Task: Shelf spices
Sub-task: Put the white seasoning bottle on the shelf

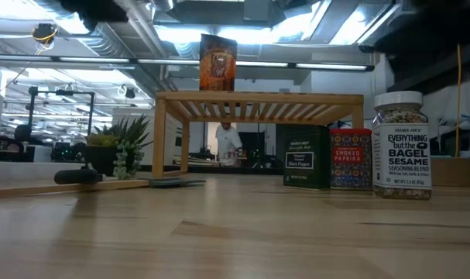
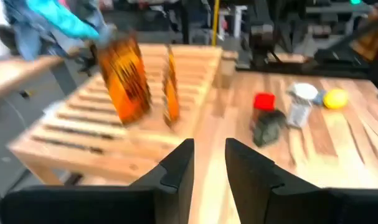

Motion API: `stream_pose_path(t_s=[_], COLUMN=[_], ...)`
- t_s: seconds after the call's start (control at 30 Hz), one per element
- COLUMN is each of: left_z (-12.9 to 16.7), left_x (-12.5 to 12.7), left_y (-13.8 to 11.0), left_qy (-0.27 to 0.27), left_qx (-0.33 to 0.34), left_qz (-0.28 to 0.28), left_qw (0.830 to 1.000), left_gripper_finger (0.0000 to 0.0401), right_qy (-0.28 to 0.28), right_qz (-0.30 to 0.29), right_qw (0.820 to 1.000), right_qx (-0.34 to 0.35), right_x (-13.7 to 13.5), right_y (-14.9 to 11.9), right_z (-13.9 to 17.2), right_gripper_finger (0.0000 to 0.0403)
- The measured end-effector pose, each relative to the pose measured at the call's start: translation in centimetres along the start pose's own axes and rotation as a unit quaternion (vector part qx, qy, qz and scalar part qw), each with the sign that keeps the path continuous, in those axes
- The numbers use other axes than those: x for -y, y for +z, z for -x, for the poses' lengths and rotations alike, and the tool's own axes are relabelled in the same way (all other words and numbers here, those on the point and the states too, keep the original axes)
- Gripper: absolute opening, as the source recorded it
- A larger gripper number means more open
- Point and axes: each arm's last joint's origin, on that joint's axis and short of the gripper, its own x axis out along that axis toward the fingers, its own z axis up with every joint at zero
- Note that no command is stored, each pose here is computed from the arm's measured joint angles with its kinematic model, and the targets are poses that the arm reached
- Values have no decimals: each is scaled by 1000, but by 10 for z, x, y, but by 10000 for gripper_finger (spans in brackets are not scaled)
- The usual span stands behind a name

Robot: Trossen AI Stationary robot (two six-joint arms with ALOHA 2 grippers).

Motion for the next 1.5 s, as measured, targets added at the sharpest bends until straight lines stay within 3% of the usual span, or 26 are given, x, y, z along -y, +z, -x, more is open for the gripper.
stream_pose_path(t_s=[0.23,0.47,0.63,0.87,1.3,1.5], left_z=[-26,-58,-66,-75,-85,-85], left_x=[15,33,43,54,61,61], left_y=[-57,-105,-127,-137,-139,-140], left_qy=[-37,-106,-154,-178,-187,-185], left_qx=[-24,84,124,84,79,77], left_qz=[19,43,126,188,165,153], left_qw=[999,990,972,962,965,968], left_gripper_finger=[47,26,31,47,93,98], right_qy=[-19,-36,-25,-8,26,8], right_qz=[16,-10,-76,-143,-171,-207], right_qw=[999,999,995,989,985,978], right_qx=[22,36,65,38,14,-11], right_x=[-16,-26,-27,-29,-42,-44], right_y=[-13,-46,-55,-63,-68,-76], right_z=[25,24,21,17,0,-7], right_gripper_finger=[10,10,10,10,10,22])
